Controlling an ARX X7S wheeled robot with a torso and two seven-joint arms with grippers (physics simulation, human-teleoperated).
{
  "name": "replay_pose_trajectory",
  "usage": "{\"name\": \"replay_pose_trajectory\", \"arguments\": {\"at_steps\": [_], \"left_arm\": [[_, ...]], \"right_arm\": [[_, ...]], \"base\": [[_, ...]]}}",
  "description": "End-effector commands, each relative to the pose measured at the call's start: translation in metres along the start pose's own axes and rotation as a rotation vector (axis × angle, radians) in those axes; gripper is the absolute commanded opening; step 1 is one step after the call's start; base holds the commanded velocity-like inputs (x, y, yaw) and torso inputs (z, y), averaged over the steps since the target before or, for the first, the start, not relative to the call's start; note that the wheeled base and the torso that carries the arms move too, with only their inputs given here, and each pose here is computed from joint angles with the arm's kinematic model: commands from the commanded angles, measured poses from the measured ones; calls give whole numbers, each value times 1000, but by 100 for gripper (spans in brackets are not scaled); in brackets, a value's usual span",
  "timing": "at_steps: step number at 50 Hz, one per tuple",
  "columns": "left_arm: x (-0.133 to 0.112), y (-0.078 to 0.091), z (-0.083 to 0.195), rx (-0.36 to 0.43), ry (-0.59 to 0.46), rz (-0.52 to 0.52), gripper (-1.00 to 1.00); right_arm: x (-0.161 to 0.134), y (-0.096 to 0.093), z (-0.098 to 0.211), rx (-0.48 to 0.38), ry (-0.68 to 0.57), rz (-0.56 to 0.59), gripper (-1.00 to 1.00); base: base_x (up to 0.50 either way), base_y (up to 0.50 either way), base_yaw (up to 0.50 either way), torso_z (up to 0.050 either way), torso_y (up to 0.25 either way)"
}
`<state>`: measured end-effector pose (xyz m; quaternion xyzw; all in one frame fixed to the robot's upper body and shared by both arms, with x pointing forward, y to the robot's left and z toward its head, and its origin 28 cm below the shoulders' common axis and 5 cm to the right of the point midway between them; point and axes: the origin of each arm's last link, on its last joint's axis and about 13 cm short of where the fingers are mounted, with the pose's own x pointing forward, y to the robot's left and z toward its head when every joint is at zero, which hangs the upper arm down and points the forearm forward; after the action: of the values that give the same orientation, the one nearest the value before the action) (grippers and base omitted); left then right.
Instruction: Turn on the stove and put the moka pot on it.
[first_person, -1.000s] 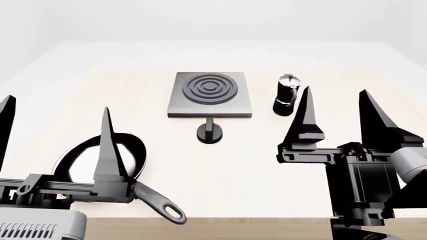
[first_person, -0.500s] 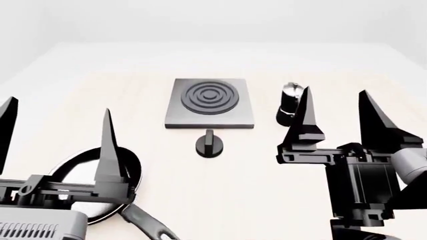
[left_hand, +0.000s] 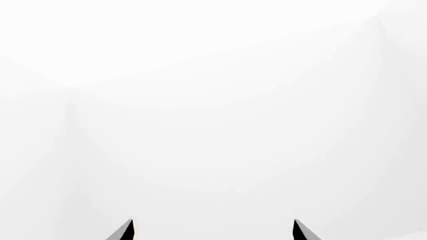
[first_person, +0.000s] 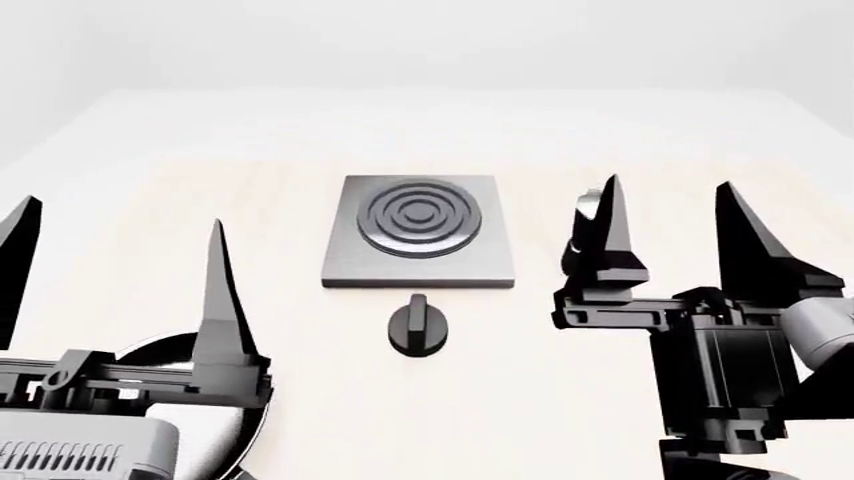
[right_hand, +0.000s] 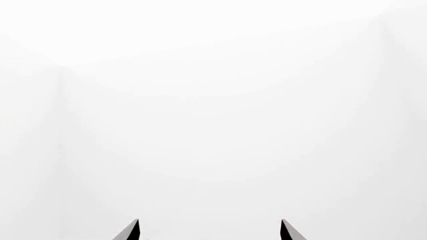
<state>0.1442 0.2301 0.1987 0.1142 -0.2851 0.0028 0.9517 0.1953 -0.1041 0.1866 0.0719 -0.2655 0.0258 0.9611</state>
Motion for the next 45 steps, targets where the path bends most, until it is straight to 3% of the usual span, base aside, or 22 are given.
{"name": "replay_pose_trajectory", "arguments": {"at_steps": [1, 33, 45], "left_arm": [[0, 0, -1, -1, 3, -2, 100], [0, -1, -6, -7, 21, -6, 100], [3, -8, -27, -109, 137, -74, 100]], "right_arm": [[0, 1, 1, 1, -1, 2, 100], [-2, 2, -1, 4, -5, 14, 100], [-3, 2, 0, 14, -8, 15, 100]], "base": [[230, 0, 0, 0, 0], [203, 0, 0, 0, 0], [0, 0, 0, 0, 0]]}}
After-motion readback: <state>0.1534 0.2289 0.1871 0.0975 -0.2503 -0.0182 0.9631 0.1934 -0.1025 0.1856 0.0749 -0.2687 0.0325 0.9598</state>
